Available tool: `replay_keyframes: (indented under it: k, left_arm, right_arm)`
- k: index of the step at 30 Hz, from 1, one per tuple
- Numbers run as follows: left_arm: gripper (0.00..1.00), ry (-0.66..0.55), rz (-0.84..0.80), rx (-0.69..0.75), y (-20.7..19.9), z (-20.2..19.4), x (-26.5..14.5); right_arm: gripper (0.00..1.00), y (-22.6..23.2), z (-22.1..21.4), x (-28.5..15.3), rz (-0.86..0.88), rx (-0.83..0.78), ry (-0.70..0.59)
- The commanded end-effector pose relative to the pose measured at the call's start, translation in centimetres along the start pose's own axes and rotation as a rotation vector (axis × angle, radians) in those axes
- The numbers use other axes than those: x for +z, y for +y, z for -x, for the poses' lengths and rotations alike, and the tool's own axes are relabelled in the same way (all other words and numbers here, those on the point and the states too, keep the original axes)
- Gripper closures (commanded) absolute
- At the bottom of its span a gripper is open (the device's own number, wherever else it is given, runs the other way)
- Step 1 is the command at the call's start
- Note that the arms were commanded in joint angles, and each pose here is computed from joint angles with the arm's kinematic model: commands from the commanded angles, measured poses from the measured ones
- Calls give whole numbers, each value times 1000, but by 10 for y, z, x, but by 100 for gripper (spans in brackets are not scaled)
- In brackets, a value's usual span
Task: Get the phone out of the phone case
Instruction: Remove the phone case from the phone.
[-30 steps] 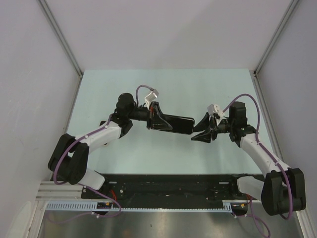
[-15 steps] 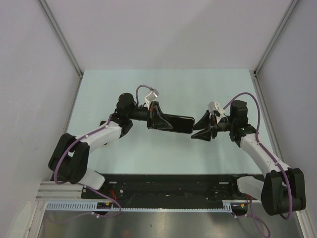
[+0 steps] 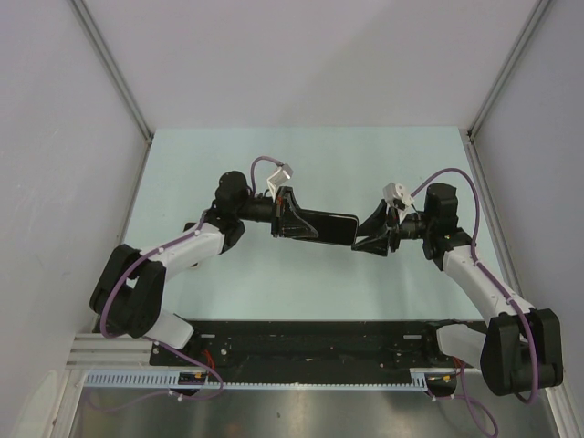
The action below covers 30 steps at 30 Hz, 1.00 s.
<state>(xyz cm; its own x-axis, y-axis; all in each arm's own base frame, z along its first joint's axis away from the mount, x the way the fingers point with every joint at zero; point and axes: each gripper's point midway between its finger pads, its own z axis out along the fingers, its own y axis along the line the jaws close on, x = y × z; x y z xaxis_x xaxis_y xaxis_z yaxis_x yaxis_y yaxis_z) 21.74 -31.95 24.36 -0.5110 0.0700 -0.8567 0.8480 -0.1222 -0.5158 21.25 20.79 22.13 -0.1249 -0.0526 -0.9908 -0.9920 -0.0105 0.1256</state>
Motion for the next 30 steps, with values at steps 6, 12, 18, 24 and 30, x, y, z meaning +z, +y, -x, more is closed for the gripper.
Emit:
replay_keyframes:
  k: [6,12,18,24,30]
  left_arm:
    - [100,-22,-42,106,-14,19,2]
    - [100,-4,-74,117,-22,17,2]
    - [100,27,-122,119,-31,11,3]
    - [100,47,-158,126,-39,8,4]
    - [100,66,-189,134,-46,4,4]
  right_arm:
    - [56,-20,5,-2,-90,-19,3]
    - [56,-33,4,-3,-150,-3,8]
    - [56,-43,2,-7,-194,6,9]
    - [56,-51,2,-9,-233,25,4]
    - [56,-61,1,-11,-279,40,2]
